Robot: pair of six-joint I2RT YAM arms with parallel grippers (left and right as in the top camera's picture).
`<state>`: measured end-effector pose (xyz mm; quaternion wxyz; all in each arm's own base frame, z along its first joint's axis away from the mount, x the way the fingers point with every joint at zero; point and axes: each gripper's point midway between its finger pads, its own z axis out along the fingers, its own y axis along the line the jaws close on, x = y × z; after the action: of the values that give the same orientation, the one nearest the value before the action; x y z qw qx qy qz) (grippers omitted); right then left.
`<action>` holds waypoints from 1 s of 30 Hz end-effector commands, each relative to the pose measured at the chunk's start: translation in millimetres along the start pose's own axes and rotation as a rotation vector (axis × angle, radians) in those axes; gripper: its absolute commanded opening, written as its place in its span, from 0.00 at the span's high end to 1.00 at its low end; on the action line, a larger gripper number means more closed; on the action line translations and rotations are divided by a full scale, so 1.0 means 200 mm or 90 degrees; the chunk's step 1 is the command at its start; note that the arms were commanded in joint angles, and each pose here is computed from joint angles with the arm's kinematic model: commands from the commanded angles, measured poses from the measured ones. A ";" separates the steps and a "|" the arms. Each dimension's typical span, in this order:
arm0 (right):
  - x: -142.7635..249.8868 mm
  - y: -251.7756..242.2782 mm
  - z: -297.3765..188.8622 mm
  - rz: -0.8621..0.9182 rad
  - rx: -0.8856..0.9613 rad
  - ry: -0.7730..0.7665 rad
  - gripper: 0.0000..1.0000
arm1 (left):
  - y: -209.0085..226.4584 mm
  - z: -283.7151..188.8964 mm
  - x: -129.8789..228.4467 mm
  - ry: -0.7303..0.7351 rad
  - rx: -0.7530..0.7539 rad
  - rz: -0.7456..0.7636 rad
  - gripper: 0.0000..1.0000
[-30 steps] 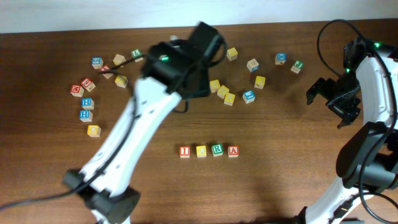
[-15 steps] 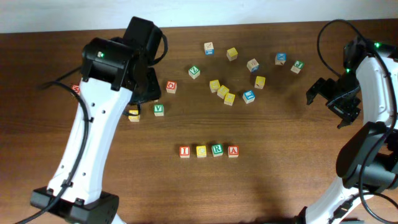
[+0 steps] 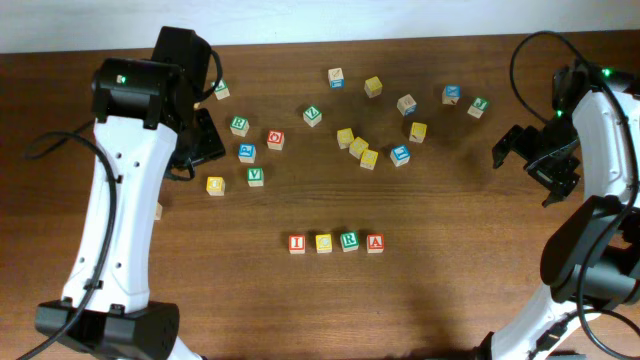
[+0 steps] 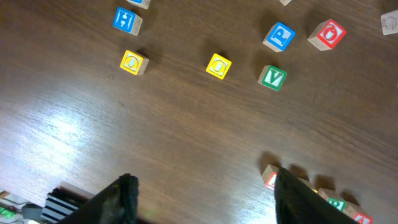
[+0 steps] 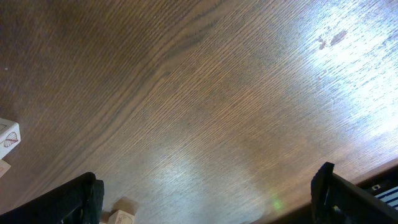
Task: Spell out ICRA
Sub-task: 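Lift the left gripper away toward the upper left blocks, then bring both grippers down to either end of the letter row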
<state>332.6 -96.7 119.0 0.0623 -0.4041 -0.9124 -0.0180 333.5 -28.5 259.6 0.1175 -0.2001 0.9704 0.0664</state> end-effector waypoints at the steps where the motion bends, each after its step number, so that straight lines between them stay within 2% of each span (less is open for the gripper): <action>1: -0.02 0.00 -0.03 0.005 -0.002 -0.014 0.02 | 0.01 0.00 0.01 0.006 0.001 0.004 0.30; 7: -0.02 0.00 -0.03 0.005 -0.002 -0.014 0.02 | 0.04 0.16 0.12 0.075 -0.044 0.022 0.28; 10: -0.02 0.00 -0.03 0.005 -0.002 -0.014 0.02 | 0.07 0.26 0.22 0.128 -0.073 0.034 0.21; 13: -0.02 0.00 -0.03 0.005 -0.002 -0.014 0.02 | 0.07 0.32 0.27 0.157 -0.083 0.040 0.20; 16: -0.02 0.00 -0.03 0.005 -0.002 -0.014 0.02 | 0.04 0.39 0.27 0.155 -0.073 0.037 0.00; 18: -0.02 0.00 -0.03 0.005 -0.002 -0.014 0.02 | 0.02 0.41 0.27 0.152 -0.056 0.038 0.01; 20: -0.02 0.00 -0.03 0.005 -0.002 -0.014 0.02 | -0.07 0.41 0.27 0.162 0.008 0.089 0.01; 22: -0.02 0.00 -0.03 0.005 -0.002 -0.014 0.02 | -0.09 0.42 0.26 0.155 0.017 0.093 0.02; 23: -0.02 0.00 -0.03 0.005 -0.002 -0.014 0.02 | -0.09 0.42 0.25 0.149 0.019 0.092 0.13; 24: -0.02 0.00 -0.03 0.005 -0.002 -0.014 0.02 | -0.09 0.43 0.23 0.139 0.017 0.092 0.36; 25: -0.02 0.00 -0.03 0.005 -0.002 -0.014 0.02 | -0.10 0.43 0.21 0.130 0.020 0.090 0.55; 26: -0.02 0.00 -0.03 0.005 -0.002 -0.014 0.02 | -0.11 0.43 0.20 0.122 0.026 0.089 0.93; 27: -0.02 0.00 -0.03 0.005 -0.002 -0.014 0.02 | -0.12 0.44 0.21 0.128 0.029 0.090 1.00; 30: -0.02 0.00 -0.03 0.005 -0.001 -0.013 0.02 | -0.11 0.46 0.28 0.153 0.017 0.103 1.00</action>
<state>332.7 -96.7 119.0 0.0621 -0.4041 -0.9124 -0.0181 323.9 -49.6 163.7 0.0208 -0.1364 0.9898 0.0357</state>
